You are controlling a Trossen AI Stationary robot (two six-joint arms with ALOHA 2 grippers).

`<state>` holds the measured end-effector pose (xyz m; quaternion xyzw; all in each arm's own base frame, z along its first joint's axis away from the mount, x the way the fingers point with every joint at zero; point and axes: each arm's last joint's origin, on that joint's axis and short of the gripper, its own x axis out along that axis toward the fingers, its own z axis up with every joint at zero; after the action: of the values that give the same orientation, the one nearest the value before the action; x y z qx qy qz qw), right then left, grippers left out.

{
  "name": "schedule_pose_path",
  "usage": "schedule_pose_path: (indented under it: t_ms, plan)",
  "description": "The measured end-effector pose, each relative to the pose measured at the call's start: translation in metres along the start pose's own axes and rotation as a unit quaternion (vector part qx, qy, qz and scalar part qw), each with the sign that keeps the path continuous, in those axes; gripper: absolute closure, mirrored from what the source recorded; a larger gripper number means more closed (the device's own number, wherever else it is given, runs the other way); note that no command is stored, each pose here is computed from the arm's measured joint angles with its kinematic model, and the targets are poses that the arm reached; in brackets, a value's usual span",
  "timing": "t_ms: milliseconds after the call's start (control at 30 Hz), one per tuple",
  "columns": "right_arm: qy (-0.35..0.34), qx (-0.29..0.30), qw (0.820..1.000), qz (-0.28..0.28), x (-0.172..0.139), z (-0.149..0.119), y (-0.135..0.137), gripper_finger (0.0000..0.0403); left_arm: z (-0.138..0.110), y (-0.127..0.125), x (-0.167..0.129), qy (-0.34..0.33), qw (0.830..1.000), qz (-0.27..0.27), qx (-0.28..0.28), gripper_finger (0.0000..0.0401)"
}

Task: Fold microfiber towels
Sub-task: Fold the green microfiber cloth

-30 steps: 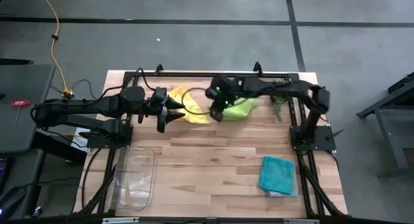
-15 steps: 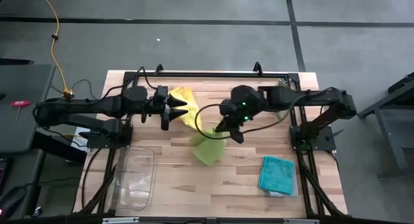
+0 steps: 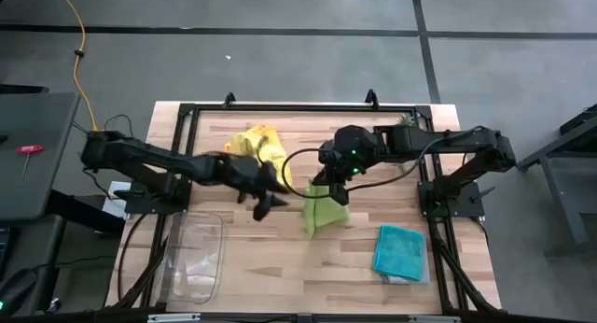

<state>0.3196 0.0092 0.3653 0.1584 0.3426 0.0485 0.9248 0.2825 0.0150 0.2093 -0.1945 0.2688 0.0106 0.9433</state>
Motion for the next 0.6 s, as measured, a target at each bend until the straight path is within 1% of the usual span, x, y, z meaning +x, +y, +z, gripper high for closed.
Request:
schedule_pose_path:
  t_ms: [67,133,200,267,333,400,500,600]
  plan:
    - [-0.002,0.009,1.0,-0.004,0.0,0.001,-0.002,0.0403,-0.009,-0.002,0.017,0.012,1.0,-0.007,-0.002,0.0215]
    - [-0.004,0.012,1.0,-0.01,-0.001,0.001,-0.004,0.0403,-0.015,-0.005,0.031,0.006,1.0,-0.02,-0.008,0.0215]
    - [-0.008,0.023,0.999,-0.025,-0.001,0.002,-0.007,0.0403,-0.019,-0.007,0.043,-0.001,0.999,-0.03,-0.025,0.0215]
    - [-0.014,0.045,0.997,-0.052,-0.002,0.002,-0.01,0.0403,-0.022,-0.008,0.05,-0.01,0.998,-0.039,-0.045,0.0215]
    - [-0.021,0.071,0.994,-0.084,-0.003,0.002,-0.015,0.0403,-0.025,-0.008,0.055,-0.008,0.997,-0.041,-0.061,0.0215]
    - [-0.025,0.085,0.99,-0.109,-0.003,0.002,-0.019,0.0403,-0.027,-0.009,0.057,-0.003,0.997,-0.039,-0.063,0.0215]
    - [-0.029,0.09,0.989,-0.117,-0.004,0.003,-0.022,0.0403,-0.029,-0.008,0.057,0.001,0.998,-0.024,-0.064,0.0215]
    - [-0.032,0.094,0.989,-0.112,-0.004,0.004,-0.022,0.0403,-0.028,-0.006,0.057,-0.015,0.998,0.005,-0.064,0.0215]
